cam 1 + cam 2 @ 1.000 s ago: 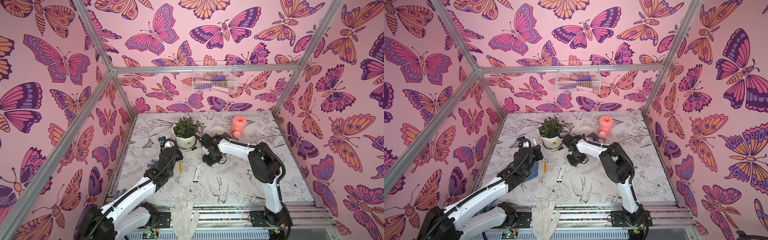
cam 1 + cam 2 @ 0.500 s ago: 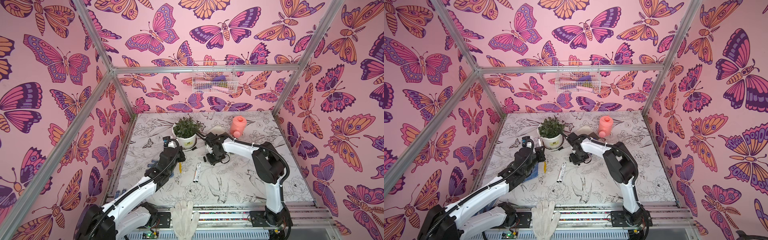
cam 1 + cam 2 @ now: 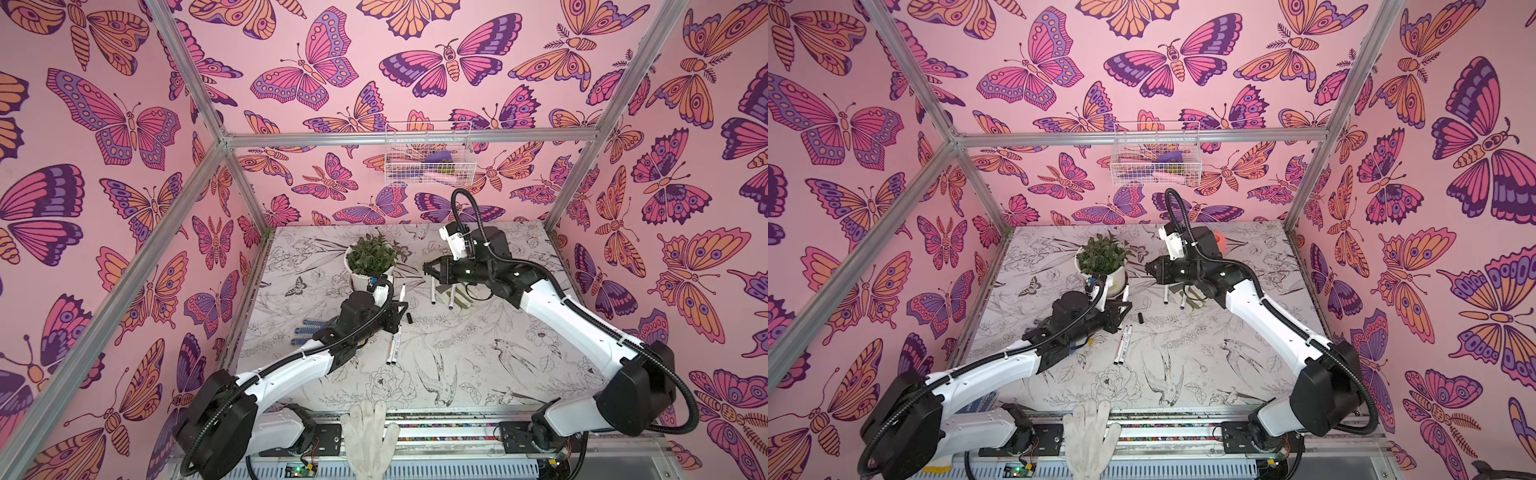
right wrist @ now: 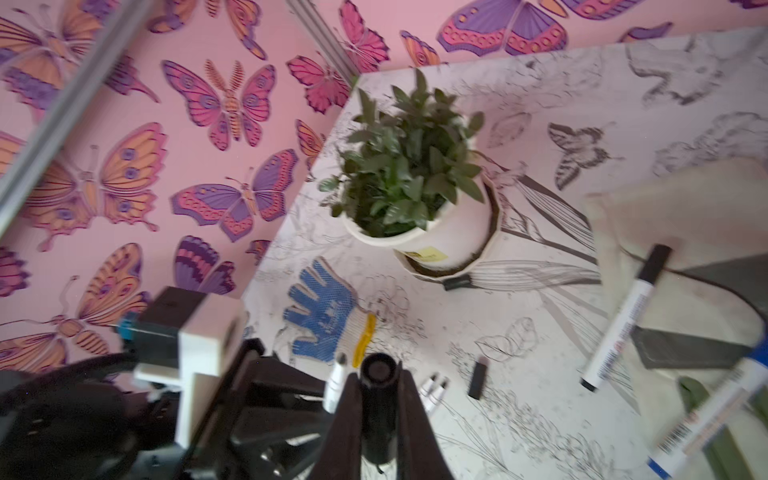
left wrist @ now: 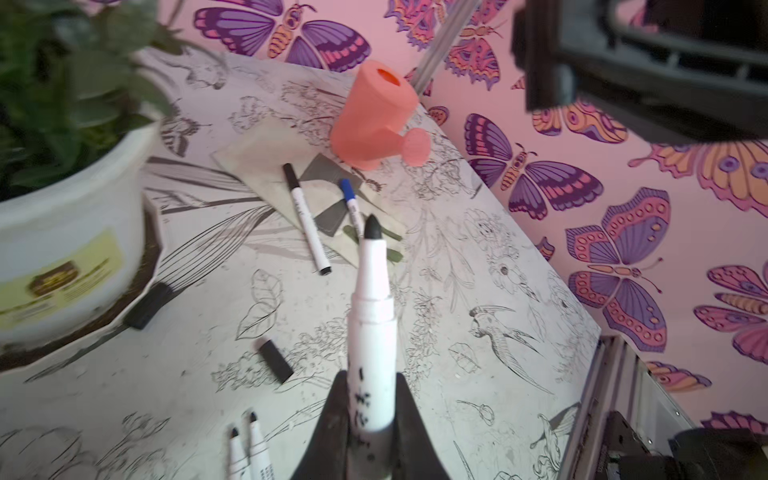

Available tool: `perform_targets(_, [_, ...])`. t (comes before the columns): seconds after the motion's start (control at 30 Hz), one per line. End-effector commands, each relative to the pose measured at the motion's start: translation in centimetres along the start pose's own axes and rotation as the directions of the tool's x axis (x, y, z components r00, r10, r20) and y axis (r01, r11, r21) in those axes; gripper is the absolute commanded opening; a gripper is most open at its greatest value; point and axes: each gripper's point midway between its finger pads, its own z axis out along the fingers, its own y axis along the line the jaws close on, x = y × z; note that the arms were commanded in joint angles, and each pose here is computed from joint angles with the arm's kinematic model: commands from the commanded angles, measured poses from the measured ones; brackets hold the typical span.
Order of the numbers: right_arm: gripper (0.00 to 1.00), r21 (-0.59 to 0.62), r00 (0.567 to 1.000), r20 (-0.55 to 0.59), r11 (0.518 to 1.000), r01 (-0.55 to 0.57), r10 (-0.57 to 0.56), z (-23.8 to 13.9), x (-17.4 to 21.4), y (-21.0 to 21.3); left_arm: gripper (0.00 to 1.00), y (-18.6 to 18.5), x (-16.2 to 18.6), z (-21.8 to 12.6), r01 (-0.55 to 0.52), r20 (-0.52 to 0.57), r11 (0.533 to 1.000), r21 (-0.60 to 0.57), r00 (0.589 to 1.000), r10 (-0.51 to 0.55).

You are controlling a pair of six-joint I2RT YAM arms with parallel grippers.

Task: Insert the pens into the pen caps
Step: 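Lift the black cap and carry it above the left gripper's marker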

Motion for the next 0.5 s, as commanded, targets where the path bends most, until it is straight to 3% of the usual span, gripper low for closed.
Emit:
perform_targets(0.0, [0.06, -0.136, 0.999, 0.022, 0.99, -0.025, 0.028, 0.5, -0.3, 2.0, 0.0, -3.1, -2.3, 0.1, -0.107, 0.087, 0.989, 0.101, 0.991, 0.098])
perform_targets(0.47, [0.05, -0.15, 0.999, 0.014, 0.988, -0.033, 0.036, 0.8, 0.4, 1.8, 0.0, -3.2, -2.1, 1.0, -0.094, 0.105, 0.991, 0.098, 0.991, 0.084])
